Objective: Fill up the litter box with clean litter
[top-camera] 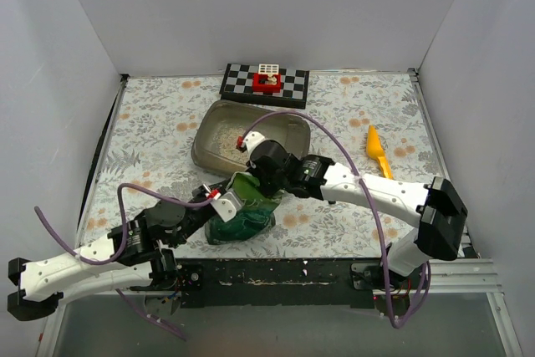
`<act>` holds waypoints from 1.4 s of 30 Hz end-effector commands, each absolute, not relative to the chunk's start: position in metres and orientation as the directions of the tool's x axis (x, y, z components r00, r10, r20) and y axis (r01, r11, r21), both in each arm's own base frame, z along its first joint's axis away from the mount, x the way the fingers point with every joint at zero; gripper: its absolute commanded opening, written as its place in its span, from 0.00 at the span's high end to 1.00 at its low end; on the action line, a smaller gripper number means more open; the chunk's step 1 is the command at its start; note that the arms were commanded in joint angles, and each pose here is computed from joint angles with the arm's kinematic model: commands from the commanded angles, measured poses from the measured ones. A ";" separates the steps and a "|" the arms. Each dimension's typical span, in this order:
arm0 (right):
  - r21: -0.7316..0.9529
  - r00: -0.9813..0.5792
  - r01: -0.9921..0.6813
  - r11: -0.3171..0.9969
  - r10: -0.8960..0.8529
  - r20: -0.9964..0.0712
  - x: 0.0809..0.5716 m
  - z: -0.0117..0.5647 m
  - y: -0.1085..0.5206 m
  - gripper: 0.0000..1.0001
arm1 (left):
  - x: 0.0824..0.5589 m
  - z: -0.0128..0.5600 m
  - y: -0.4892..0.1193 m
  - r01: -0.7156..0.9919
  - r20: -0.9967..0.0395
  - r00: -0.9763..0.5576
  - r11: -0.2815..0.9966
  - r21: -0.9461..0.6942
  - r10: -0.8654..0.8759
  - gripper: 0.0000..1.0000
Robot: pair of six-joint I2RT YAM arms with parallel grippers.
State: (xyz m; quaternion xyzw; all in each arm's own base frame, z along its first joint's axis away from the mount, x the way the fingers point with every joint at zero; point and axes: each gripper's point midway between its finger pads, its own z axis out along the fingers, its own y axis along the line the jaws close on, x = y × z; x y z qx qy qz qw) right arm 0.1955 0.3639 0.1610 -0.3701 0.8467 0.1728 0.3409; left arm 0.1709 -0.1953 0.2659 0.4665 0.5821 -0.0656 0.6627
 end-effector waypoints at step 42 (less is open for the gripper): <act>0.164 -0.401 -0.699 0.696 -0.191 -0.896 0.179 0.259 0.384 0.75 | 0.227 0.262 -0.179 0.808 -0.983 0.154 0.559 0.185 0.102 1.00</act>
